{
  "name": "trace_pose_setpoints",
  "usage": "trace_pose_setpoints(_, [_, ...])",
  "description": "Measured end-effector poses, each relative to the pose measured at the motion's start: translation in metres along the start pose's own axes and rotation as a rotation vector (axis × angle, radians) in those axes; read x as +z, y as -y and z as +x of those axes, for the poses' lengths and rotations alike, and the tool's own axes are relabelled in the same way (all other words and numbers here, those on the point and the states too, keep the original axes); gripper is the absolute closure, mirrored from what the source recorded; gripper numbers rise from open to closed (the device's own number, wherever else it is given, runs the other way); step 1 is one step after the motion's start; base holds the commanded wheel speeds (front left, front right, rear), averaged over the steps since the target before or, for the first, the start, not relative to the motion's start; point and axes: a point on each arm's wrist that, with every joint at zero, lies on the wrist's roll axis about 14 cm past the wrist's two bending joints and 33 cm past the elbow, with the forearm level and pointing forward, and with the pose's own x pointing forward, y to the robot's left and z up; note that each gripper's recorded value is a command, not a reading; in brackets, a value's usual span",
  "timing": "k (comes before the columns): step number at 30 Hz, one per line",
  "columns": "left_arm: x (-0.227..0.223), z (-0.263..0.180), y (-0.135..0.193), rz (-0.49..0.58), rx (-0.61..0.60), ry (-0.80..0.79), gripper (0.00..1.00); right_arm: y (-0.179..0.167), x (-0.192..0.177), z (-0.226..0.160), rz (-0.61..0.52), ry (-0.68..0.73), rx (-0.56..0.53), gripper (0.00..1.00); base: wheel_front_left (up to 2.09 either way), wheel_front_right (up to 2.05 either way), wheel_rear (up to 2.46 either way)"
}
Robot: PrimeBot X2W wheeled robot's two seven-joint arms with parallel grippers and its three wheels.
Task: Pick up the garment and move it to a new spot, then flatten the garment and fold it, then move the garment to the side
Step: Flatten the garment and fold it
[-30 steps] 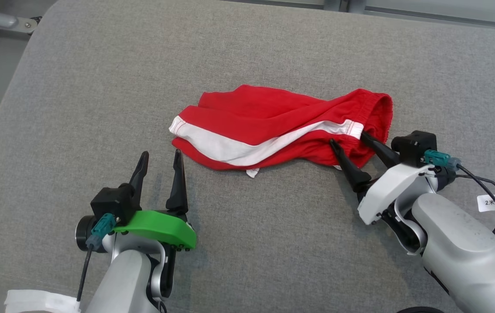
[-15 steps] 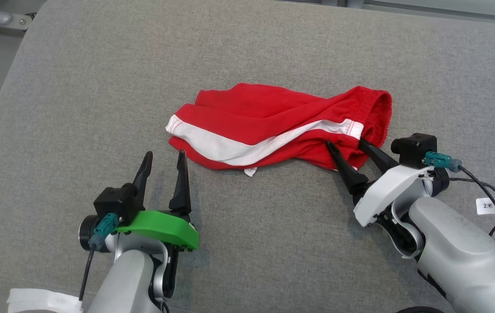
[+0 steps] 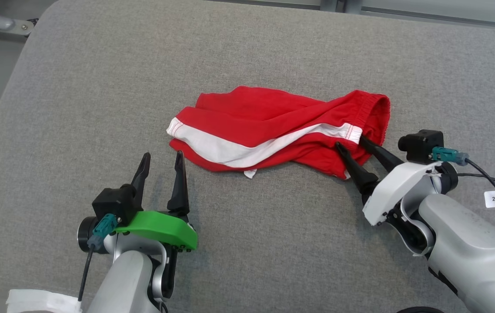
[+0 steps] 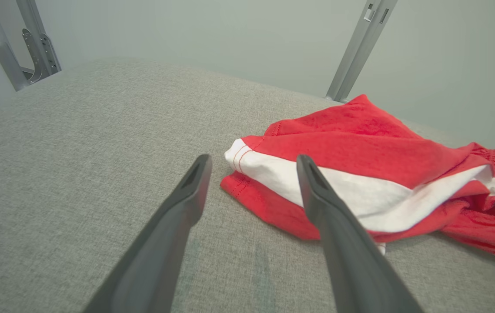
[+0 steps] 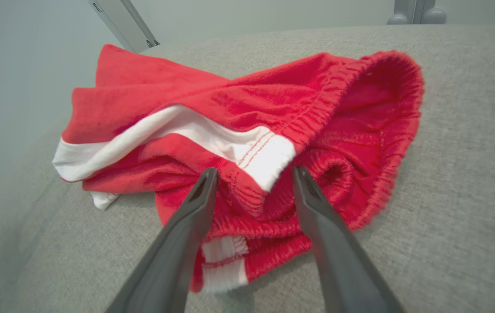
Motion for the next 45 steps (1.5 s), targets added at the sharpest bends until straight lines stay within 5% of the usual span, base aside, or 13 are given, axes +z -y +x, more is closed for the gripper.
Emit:
trace_pose_setpoints(1, [0.0,0.0,0.0,0.0,-0.001,0.0,0.0,-0.001,-0.002,0.0,-0.008,-0.006,0.004,0.7,0.0,0.0,0.0])
trace_pose_setpoints(2, [0.0,0.0,0.0,0.0,-0.001,0.0,0.0,-0.002,-0.003,-0.001,-0.011,-0.01,0.006,1.0,0.0,0.0,0.0])
trace_pose_setpoints(18, [0.008,-0.012,0.003,0.026,-0.012,0.025,0.0,-0.062,0.034,-0.033,0.117,0.007,0.166,1.0,0.0,0.0,0.0])
trace_pose_setpoints(30, [0.007,-0.01,0.034,0.03,-0.108,0.026,0.0,-0.011,-0.005,-0.104,0.195,-0.221,0.017,1.0,0.0,0.0,0.0])
trace_pose_setpoints(31, [0.006,-0.01,0.035,0.031,-0.114,0.024,0.0,-0.006,-0.011,-0.107,0.178,-0.235,0.001,0.16,0.0,0.0,0.0])
trace_pose_setpoints(32, [0.005,-0.01,0.035,0.033,-0.114,0.021,0.0,0.0,-0.016,-0.109,0.157,-0.245,-0.015,0.0,0.0,0.0,0.0])
trace_pose_setpoints(45, [0.009,-0.025,0.012,0.095,-0.054,0.038,0.0,0.063,0.029,-0.119,-0.06,0.066,-0.267,0.0,0.0,0.0,0.0])
